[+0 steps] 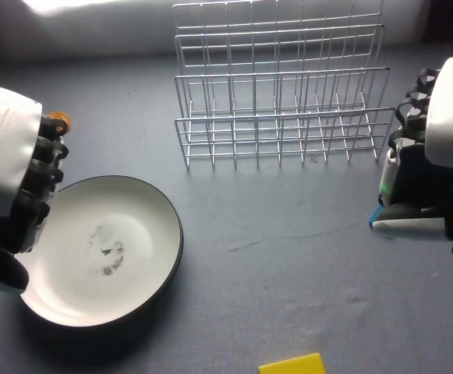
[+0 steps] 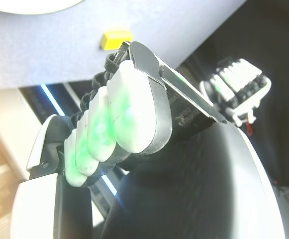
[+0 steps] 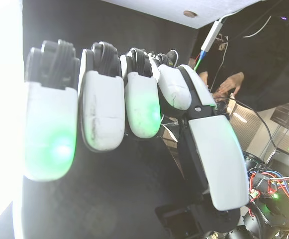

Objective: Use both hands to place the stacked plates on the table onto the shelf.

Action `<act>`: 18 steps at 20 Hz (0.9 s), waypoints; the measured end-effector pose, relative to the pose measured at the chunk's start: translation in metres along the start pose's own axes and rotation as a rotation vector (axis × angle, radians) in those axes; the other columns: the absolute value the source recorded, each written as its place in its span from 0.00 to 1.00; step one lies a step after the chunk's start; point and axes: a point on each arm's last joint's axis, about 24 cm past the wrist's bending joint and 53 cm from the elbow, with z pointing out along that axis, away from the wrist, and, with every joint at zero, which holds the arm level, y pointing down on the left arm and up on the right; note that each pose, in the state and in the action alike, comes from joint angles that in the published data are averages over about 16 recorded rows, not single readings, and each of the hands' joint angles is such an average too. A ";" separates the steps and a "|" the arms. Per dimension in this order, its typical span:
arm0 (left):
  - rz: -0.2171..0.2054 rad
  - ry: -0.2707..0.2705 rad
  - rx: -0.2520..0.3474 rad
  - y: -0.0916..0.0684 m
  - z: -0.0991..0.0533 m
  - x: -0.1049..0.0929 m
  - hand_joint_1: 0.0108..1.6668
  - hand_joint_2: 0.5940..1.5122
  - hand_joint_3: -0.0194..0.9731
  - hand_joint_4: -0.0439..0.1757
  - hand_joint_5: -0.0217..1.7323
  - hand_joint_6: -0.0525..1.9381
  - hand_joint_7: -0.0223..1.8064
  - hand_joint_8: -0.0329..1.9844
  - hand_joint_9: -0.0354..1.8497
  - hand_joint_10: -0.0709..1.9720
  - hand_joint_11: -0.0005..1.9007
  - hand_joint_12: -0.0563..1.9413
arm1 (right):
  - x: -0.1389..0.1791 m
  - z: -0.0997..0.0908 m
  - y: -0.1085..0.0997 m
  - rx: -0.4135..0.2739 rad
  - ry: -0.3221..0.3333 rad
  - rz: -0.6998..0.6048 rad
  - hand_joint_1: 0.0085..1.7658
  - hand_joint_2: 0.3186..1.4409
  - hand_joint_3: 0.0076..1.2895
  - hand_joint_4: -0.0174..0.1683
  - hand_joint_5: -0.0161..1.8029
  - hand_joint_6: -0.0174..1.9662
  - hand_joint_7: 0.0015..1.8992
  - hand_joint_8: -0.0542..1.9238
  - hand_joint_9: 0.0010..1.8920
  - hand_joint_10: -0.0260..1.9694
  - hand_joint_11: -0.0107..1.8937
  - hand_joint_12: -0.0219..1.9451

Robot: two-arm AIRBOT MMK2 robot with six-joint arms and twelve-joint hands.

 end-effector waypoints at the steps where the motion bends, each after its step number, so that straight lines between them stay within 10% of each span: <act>1: -0.001 0.002 0.002 0.000 0.000 0.000 0.13 0.64 0.06 0.39 0.48 0.48 0.44 0.44 0.43 0.43 0.45 0.45 | 0.000 0.000 0.000 -0.001 0.000 0.000 0.12 0.85 0.04 0.23 0.43 0.48 0.51 0.49 0.54 0.48 0.59 0.47; 9: 0.013 0.033 -0.006 0.006 -0.007 0.010 0.06 0.62 0.05 0.27 0.23 0.24 0.21 0.21 0.21 0.21 0.21 0.22 | 0.002 0.000 0.001 -0.006 0.010 -0.010 0.10 0.83 0.02 0.16 0.22 0.24 0.25 0.25 0.26 0.23 0.29 0.22; 13: 0.008 0.070 -0.023 0.017 -0.013 0.025 0.00 0.62 0.03 0.18 0.04 0.04 0.04 0.02 0.04 0.04 0.04 0.03 | 0.004 0.000 0.003 -0.011 0.017 -0.015 0.21 0.75 0.01 0.11 0.06 0.04 0.06 0.05 0.06 0.04 0.08 0.03; 18: -0.014 0.125 -0.071 0.039 -0.023 0.051 0.00 0.61 0.03 0.19 0.02 0.02 0.02 0.01 0.03 0.04 0.01 0.02 | 0.006 0.000 0.003 -0.014 0.024 -0.020 0.40 0.67 0.00 0.12 0.02 0.02 0.01 0.03 0.01 0.02 0.01 0.01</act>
